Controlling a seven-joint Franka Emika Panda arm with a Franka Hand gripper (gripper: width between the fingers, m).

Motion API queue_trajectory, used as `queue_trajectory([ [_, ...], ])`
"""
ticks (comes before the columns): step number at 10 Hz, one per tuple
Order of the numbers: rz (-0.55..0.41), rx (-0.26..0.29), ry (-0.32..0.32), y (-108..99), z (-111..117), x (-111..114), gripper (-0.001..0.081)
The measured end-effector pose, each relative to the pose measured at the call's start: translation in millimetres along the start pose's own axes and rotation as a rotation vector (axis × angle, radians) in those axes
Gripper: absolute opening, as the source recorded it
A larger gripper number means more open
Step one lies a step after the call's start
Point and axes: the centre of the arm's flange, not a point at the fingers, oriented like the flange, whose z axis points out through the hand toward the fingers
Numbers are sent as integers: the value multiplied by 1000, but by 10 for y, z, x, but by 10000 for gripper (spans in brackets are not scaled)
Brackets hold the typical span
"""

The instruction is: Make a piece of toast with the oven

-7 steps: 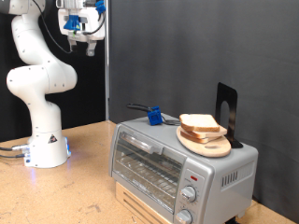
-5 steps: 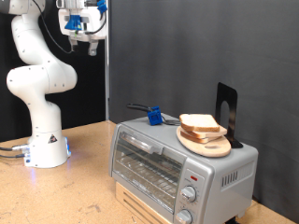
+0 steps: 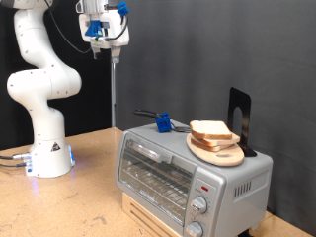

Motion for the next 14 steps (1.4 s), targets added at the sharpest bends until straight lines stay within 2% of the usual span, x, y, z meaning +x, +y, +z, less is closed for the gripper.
queue_trajectory([
  [2, -243, 22, -33, -38, -1, -30, 800],
  [3, -366, 49, -58, -98, 24, -92, 800],
  [5, -575, 127, -40, -248, 140, -308, 800],
  [6, -533, 114, -47, -243, 138, -290, 800],
  [9, -895, 101, -110, -167, 153, -304, 800],
  [10, -1024, 113, -115, -145, 235, -338, 800],
  [12, -1245, 137, -79, -123, 470, -395, 800],
  [13, -1206, 132, -97, -124, 459, -392, 800],
  [14, -1230, 124, -151, -106, 431, -396, 800],
])
